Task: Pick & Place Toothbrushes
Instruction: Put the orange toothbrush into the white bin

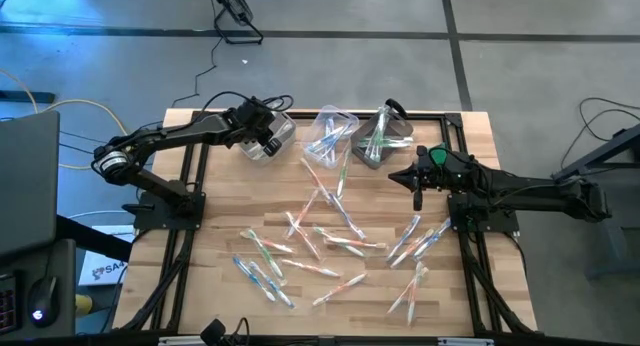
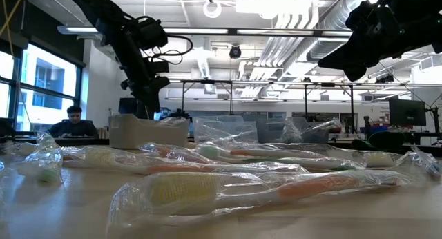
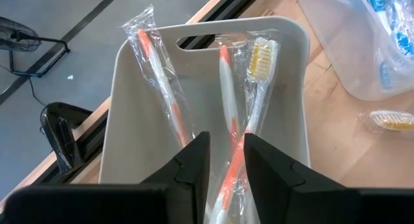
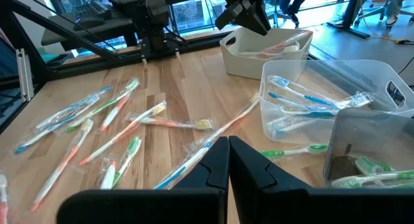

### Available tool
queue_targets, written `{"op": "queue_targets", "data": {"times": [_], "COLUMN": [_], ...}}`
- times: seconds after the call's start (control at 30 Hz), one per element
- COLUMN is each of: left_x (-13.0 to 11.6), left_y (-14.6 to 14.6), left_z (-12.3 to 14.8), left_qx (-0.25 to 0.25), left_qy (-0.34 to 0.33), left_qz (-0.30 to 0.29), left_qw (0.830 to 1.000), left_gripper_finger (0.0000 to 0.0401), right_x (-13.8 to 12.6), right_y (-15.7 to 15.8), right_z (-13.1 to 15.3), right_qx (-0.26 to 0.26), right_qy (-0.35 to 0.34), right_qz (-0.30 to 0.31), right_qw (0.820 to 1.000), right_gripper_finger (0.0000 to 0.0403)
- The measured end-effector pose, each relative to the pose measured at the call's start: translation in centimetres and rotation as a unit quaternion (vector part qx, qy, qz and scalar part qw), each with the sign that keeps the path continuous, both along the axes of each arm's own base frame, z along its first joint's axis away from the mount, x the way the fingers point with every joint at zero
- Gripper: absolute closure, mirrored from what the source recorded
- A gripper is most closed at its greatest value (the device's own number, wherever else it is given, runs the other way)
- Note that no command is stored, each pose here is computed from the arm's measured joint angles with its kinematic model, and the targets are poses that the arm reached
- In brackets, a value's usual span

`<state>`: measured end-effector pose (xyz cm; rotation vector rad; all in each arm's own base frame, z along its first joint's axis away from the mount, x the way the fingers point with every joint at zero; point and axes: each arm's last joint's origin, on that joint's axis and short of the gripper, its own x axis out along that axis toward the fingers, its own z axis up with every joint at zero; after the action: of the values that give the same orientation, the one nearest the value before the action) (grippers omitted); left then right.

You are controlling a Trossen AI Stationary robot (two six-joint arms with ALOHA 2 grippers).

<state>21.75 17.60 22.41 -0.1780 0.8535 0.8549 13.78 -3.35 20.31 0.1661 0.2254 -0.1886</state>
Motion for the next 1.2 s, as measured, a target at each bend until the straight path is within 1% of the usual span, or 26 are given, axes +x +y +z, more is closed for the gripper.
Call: {"op": "queue_targets", "data": {"times": [1.2], "left_x": [0.03], "left_y": [-0.02], "left_z": [0.00], "left_qx": [-0.004], "left_qy": [-0.003], "left_qz": [-0.004], "left_qw": [1.000], "left_gripper_finger": [0.0308], "right_x": [0.00], "right_y": [0.00], "right_z": [0.00], "right_qx": [0.000], "right_qy": [0.000], "right_qz": [0.000], "right_qw": [1.000], "right_gripper_finger": [0.0401]}}
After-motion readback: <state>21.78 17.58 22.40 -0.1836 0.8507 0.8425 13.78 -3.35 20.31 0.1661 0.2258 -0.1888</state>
